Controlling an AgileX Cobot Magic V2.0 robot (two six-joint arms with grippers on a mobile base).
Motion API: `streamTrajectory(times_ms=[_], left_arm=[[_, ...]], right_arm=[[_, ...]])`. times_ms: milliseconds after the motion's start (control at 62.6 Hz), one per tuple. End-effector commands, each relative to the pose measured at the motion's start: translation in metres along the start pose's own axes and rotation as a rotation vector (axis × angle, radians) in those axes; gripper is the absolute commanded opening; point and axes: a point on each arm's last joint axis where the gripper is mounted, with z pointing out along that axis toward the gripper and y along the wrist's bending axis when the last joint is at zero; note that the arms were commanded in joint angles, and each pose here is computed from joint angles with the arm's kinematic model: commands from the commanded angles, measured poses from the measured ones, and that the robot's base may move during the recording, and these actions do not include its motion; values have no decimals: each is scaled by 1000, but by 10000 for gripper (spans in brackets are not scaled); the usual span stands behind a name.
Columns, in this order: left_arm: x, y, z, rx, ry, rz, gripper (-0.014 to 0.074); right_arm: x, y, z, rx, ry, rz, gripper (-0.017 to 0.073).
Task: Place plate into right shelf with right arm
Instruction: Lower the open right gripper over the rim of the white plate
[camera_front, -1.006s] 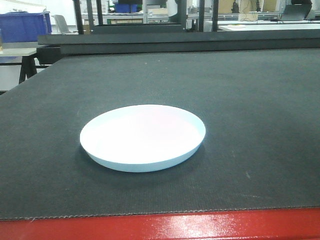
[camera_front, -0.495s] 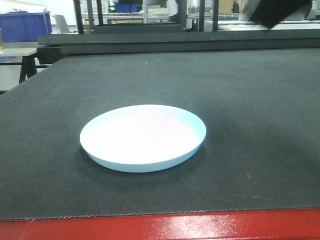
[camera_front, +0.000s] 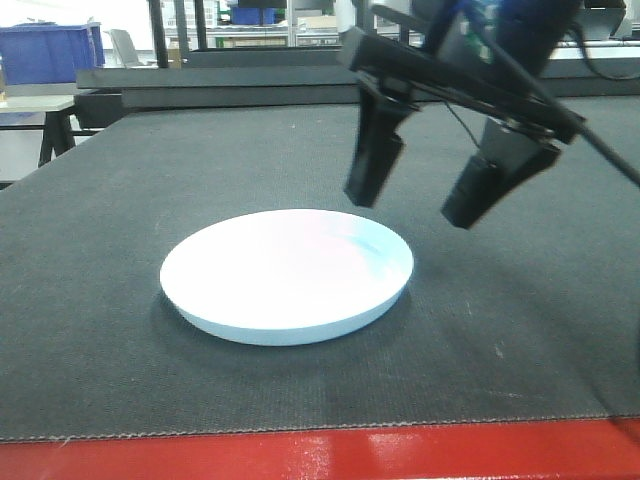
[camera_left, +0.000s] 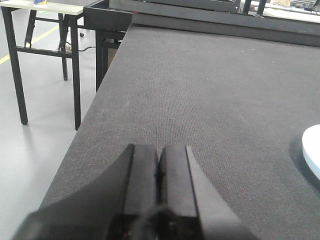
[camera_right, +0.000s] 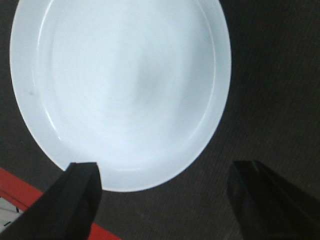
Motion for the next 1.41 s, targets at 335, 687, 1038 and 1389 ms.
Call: streamTrajectory(times_ms=[335, 687, 1038, 1389], left_arm=[[-5, -1, 0, 12, -86, -6, -47], [-5, -1, 0, 12, -86, -6, -47], [-5, -1, 0, 12, -86, -6, -47], [-5, -1, 0, 12, -86, -6, -47]], right_arm=[[-24, 4, 9, -13, -30, -18, 603], [-25, -3, 20, 23, -4, -30, 527], [-25, -5, 26, 28, 19, -25, 527], [-25, -8, 28, 50, 24, -38, 527]])
